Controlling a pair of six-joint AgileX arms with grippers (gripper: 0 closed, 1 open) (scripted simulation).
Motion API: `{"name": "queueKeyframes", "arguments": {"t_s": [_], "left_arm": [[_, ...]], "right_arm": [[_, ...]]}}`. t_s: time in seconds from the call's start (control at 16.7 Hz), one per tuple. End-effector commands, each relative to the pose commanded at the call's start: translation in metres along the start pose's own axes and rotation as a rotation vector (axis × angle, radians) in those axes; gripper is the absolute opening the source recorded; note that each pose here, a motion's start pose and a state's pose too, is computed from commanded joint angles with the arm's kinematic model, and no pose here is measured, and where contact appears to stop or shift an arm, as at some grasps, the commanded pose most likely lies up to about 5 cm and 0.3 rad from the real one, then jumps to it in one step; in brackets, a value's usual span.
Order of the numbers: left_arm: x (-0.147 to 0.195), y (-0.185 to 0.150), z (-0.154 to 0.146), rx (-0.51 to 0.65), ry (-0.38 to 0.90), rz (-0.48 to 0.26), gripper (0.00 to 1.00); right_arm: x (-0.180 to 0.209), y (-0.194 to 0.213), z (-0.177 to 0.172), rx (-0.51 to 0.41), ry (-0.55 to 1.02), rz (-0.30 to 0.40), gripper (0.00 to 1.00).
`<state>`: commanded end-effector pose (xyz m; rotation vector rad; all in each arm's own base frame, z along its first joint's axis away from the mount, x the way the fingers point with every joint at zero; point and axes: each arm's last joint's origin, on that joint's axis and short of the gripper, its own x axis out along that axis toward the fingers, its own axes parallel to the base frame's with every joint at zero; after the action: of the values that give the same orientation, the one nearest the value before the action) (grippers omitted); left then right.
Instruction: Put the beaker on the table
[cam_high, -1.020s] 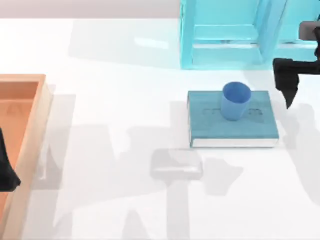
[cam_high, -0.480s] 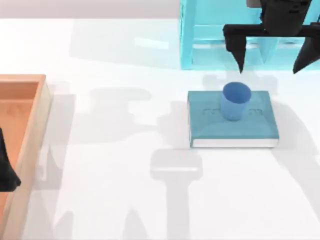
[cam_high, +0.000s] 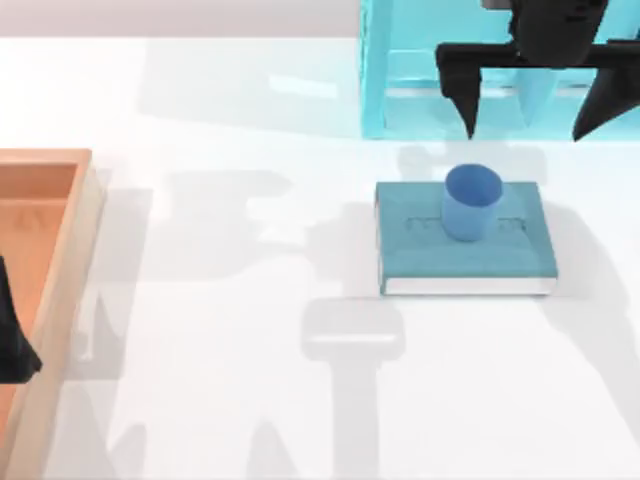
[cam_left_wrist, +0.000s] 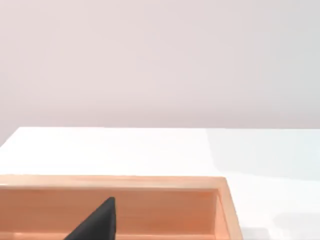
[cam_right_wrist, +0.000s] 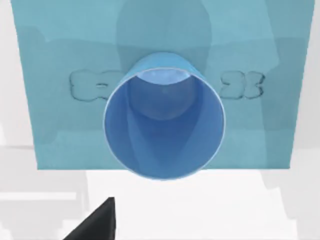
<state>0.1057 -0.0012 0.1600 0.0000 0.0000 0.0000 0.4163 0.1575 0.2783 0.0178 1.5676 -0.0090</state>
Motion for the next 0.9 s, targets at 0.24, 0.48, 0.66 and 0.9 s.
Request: {"name": "queueKeyframes", "arguments": {"t_s": [0.24,0.48,0.66,0.9], "left_arm": [[0.000,0.000,0.000,0.000,0.000,0.000,1.00],[0.000,0.000,0.000,0.000,0.000,0.000,1.00],[0.000,0.000,0.000,0.000,0.000,0.000,1.00],[0.000,0.000,0.000,0.000,0.000,0.000,1.00]], "right_arm": [[0.013,0.002,0.003,-0.006,-0.005,0.003,1.00],[0.055,0.003,0.004,-0.006,0.004,-0.001,1.00],[0.086,0.003,0.001,-0.006,0.007,-0.002,1.00],[0.101,0.003,-0.001,-0.006,0.002,0.000,1.00]]}}
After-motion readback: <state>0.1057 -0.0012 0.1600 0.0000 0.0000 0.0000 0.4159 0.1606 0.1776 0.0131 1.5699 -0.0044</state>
